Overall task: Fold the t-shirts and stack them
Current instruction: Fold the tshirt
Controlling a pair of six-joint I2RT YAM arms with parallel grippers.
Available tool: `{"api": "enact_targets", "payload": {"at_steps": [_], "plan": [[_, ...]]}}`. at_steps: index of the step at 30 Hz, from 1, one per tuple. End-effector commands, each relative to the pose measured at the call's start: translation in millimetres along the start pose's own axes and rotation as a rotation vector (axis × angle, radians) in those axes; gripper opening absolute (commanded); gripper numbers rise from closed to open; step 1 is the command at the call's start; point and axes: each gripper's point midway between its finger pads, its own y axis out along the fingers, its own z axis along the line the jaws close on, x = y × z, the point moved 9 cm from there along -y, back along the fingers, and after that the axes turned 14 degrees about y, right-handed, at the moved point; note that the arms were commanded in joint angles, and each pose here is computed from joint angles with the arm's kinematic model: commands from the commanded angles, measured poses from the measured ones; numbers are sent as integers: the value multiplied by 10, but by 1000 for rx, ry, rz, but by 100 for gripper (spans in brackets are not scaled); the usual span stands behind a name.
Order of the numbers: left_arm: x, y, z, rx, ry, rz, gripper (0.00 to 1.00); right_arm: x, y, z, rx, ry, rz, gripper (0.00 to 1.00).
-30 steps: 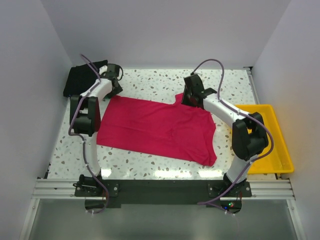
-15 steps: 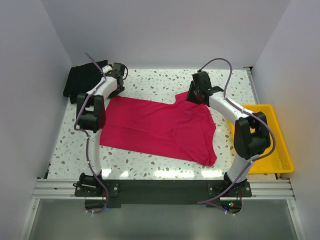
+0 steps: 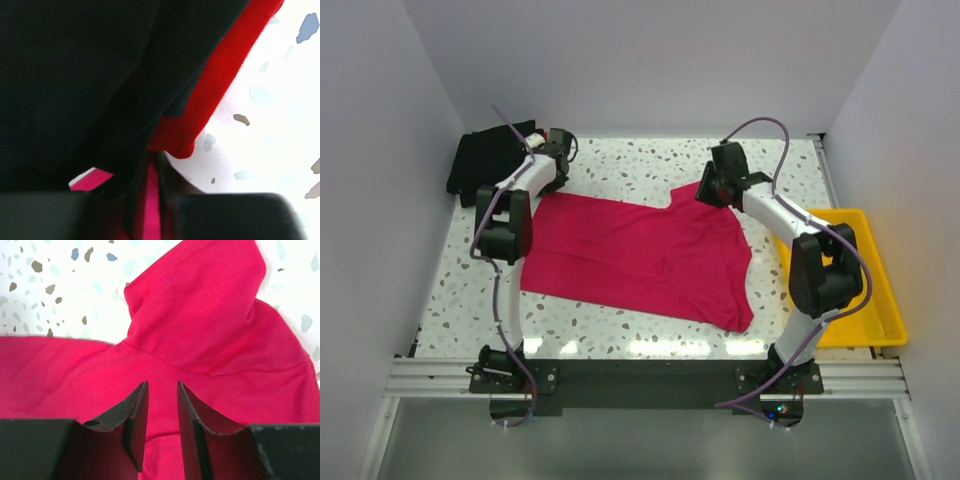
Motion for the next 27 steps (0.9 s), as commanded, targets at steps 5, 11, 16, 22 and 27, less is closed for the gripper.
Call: {"api": "enact_targets", "payload": {"at_steps": [5,11,16,22,27], "plan": [[-121,-20,21,-17,14,22,0,159,73,-63,21,60,-9,33],[-35,-197,74,-64,3,-18,0,292,236,-140,0,89,-15,33],[46,-322,82,-128,-2,-52,0,471,525,-285,-31,128,-8,34],[14,-316,61,-159,3,-43,0,762,759,-395,-57,155,-53,36],[-11,-306,64,-164,9,-41,0,913,950,-409,-86,150,-74,37]]}}
